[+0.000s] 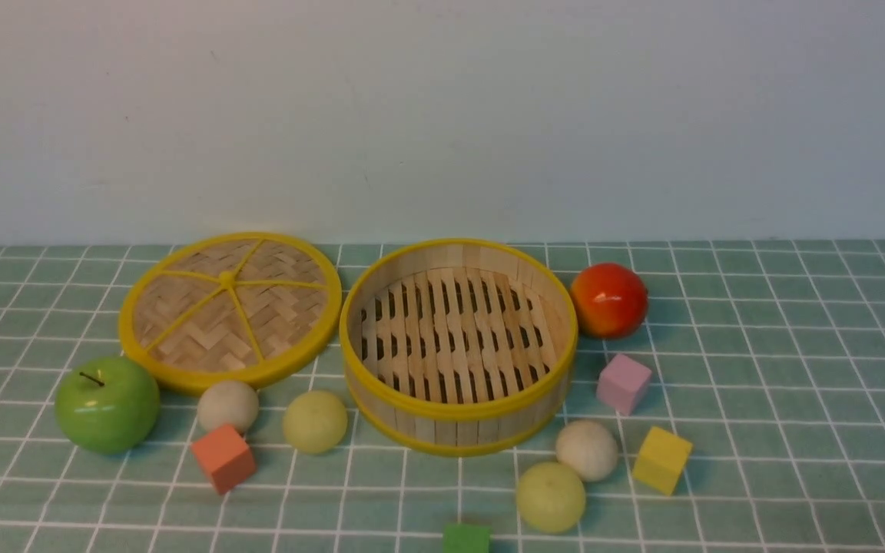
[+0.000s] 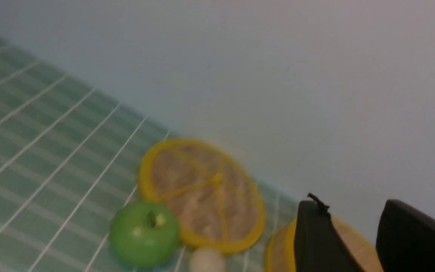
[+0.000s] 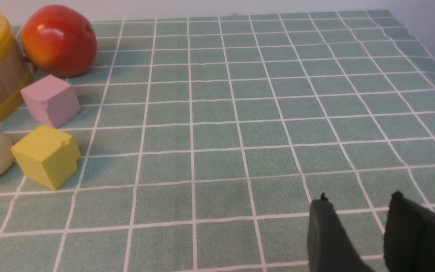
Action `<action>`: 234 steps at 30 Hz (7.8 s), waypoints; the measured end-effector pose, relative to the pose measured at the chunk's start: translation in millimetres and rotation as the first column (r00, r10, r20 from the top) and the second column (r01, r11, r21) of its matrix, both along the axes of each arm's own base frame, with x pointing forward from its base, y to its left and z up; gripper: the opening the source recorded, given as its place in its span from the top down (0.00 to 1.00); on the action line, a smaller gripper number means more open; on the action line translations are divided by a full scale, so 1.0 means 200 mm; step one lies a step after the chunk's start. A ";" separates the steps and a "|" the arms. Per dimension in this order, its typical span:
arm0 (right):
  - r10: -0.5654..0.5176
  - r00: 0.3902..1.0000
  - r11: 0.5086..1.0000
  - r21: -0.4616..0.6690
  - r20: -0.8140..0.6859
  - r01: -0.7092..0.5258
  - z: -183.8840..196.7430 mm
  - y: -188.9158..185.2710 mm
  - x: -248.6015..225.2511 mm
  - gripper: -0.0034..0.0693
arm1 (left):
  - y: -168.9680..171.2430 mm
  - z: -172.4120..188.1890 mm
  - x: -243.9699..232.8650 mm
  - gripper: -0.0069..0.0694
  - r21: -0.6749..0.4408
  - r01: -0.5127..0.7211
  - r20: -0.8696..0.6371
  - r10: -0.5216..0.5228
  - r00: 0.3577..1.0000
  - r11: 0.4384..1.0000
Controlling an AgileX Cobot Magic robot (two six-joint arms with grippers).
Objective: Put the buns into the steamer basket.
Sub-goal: Use the left arm to grab a steamed stuffed bun, then use the left arm to put the steamed stuffed bun into the steamer, then use the left arm to grab a steamed stuffed bun, then use the left arm to put the steamed stuffed bun into the steamer
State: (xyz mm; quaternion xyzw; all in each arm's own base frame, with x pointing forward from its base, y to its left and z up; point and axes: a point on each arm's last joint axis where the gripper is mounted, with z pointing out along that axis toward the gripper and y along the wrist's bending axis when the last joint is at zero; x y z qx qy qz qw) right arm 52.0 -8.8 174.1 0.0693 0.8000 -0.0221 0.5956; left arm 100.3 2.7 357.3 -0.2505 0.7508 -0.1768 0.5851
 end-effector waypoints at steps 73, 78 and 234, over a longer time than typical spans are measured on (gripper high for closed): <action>0.000 1.000 1.000 0.000 0.000 0.000 0.00 0.00 0.00 0.62 | -0.41 -0.91 1.40 0.72 0.099 0.531 -0.885 -0.170 0.434 0.842; 0.000 1.000 1.000 0.000 0.000 0.000 0.00 0.00 0.00 0.62 | -0.41 -0.91 1.40 0.92 0.096 0.532 -0.889 -0.168 0.426 0.841; 0.000 1.000 1.000 0.000 0.000 0.000 0.00 0.00 0.00 0.62 | -1.03 -0.73 1.46 0.86 0.103 0.693 -0.760 -0.393 0.518 0.714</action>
